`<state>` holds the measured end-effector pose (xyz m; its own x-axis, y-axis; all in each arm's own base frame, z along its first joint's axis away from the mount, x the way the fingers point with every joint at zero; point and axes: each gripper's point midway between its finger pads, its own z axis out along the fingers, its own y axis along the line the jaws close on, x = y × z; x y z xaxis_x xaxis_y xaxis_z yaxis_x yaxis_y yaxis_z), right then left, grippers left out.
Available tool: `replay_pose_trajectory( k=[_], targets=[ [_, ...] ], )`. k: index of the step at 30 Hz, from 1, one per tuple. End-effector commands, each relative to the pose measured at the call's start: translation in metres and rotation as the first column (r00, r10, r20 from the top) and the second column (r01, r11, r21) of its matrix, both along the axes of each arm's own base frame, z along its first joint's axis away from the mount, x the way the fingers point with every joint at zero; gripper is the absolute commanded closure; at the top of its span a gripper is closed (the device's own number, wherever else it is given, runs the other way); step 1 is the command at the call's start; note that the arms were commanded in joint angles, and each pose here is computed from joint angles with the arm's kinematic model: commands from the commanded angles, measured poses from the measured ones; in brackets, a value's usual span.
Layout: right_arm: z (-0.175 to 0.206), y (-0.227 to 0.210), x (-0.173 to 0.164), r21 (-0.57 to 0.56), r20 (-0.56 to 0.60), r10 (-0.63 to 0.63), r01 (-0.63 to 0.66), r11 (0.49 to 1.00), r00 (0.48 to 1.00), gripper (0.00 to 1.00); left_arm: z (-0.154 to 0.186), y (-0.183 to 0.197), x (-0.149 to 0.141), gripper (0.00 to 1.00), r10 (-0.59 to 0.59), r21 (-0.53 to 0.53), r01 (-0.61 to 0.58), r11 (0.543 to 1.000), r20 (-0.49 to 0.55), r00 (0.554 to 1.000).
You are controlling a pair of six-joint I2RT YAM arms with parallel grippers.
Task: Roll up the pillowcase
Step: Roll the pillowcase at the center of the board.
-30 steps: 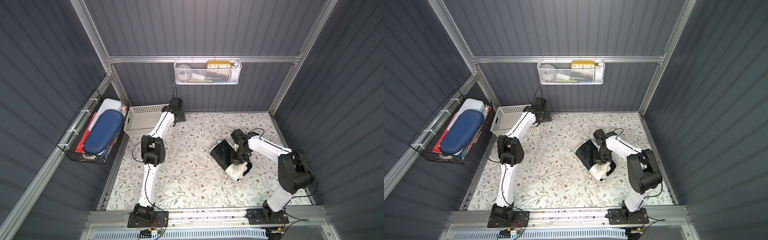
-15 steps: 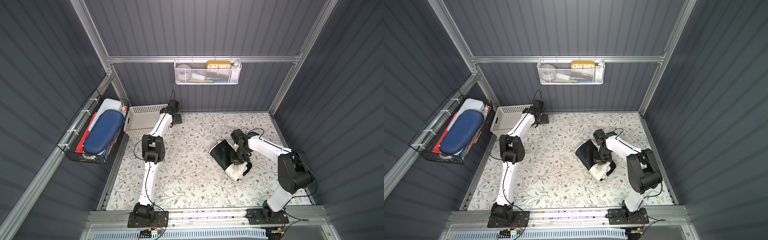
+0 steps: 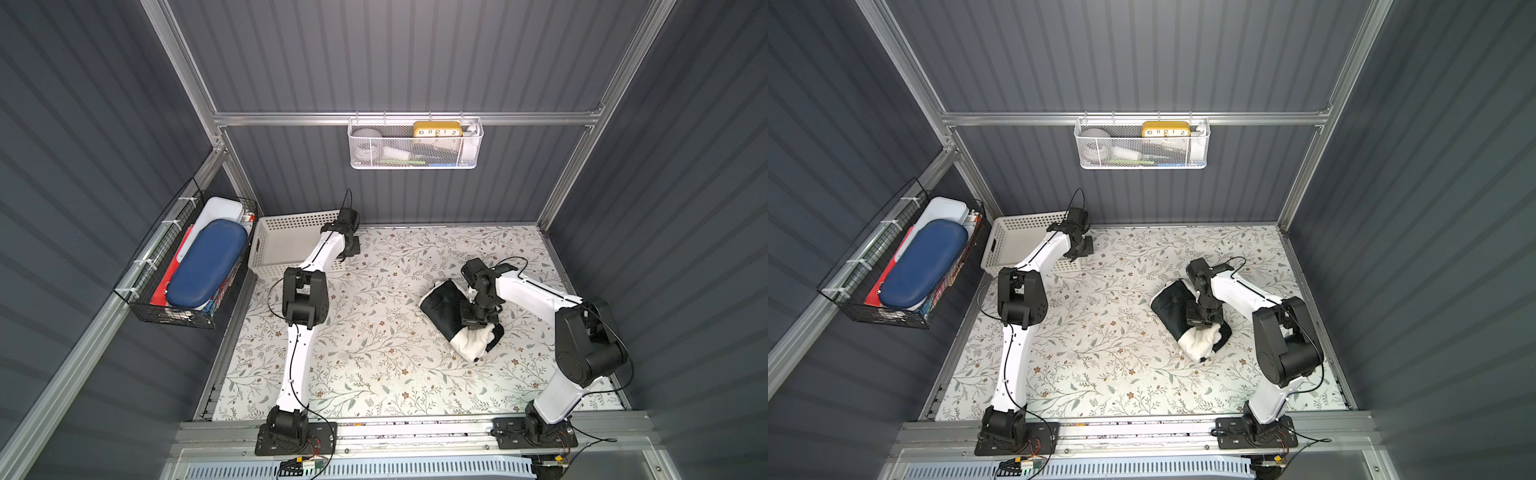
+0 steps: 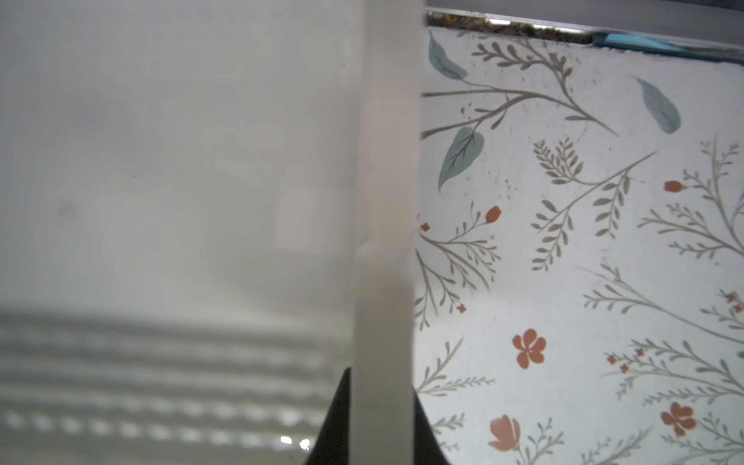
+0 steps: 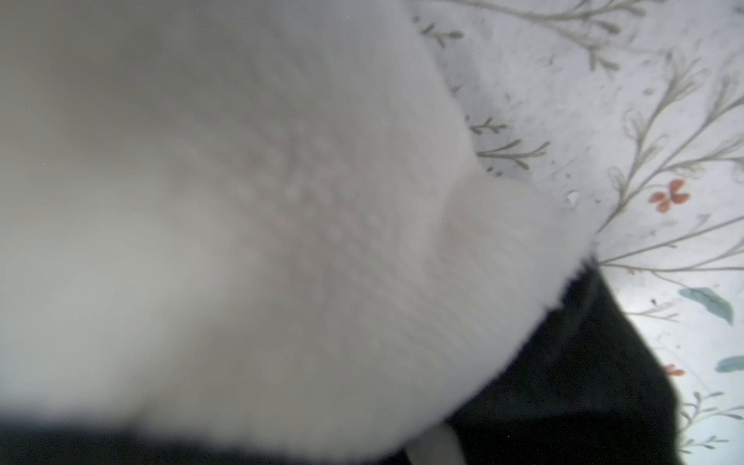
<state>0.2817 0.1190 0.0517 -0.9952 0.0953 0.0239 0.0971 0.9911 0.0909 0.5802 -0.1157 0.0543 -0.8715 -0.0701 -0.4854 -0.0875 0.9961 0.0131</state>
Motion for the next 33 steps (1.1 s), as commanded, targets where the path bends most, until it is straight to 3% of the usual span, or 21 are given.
replay_pose_trajectory(
  k=[1, 12, 15, 17, 21, 23, 25, 27, 28, 30, 31, 33],
  targets=[
    [-0.016, -0.007, 0.001, -0.039, -0.029, 0.004, -0.005, 0.999, 1.0, 1.0, -0.005, -0.02, -0.041, 0.92, 0.02, -0.085, -0.031, 0.996, -0.123, 0.992],
    [-0.014, -0.009, 0.003, -0.033, -0.024, -0.002, 0.001, 0.999, 1.0, 1.0, 0.003, -0.136, -0.155, 0.98, -0.118, -0.192, 0.065, 0.979, -0.282, 0.952],
    [-0.013, -0.012, 0.003, -0.037, -0.024, -0.009, 0.008, 0.999, 1.0, 1.0, -0.004, -0.163, -0.196, 0.98, -0.166, -0.209, 0.097, 0.973, -0.344, 0.924],
    [-0.013, -0.013, 0.004, -0.035, -0.023, -0.016, 0.015, 0.999, 1.0, 1.0, -0.012, -0.17, -0.221, 0.97, -0.163, -0.198, 0.091, 0.976, -0.388, 0.907],
    [-0.013, -0.013, 0.005, -0.029, -0.025, -0.017, 0.016, 0.999, 1.0, 1.0, -0.022, -0.169, -0.238, 0.92, -0.159, -0.224, 0.068, 0.972, -0.416, 0.895],
    [-0.014, -0.011, 0.005, -0.021, -0.031, -0.017, 0.016, 1.0, 0.999, 1.0, -0.025, -0.169, -0.236, 0.77, -0.158, -0.212, 0.072, 0.975, -0.418, 0.894],
    [-0.012, -0.009, 0.005, -0.014, -0.032, -0.013, 0.012, 1.0, 0.999, 1.0, -0.026, -0.166, -0.233, 0.47, -0.135, -0.19, 0.059, 0.98, -0.417, 0.899],
    [-0.009, -0.009, 0.006, -0.01, -0.023, -0.008, 0.008, 1.0, 1.0, 0.94, -0.021, -0.174, -0.228, 0.32, -0.154, -0.223, 0.068, 0.972, -0.394, 0.906],
    [-0.007, -0.009, 0.006, -0.008, -0.024, -0.004, 0.004, 1.0, 1.0, 0.89, -0.017, -0.178, -0.223, 0.17, -0.167, -0.236, 0.08, 0.969, -0.377, 0.911],
    [-0.006, -0.01, 0.006, -0.012, -0.021, -0.003, 0.003, 1.0, 1.0, 0.78, -0.008, -0.185, -0.213, 0.12, -0.182, -0.247, 0.098, 0.964, -0.345, 0.921],
    [-0.006, -0.01, 0.005, -0.014, -0.021, -0.003, 0.002, 1.0, 1.0, 0.77, 0.002, -0.19, -0.208, 0.03, -0.197, -0.264, 0.111, 0.958, -0.325, 0.925],
    [-0.005, -0.013, 0.004, -0.028, -0.022, -0.005, 0.004, 1.0, 1.0, 0.77, 0.029, -0.193, -0.199, 0.01, -0.196, -0.269, 0.118, 0.956, -0.284, 0.939]
  ],
)
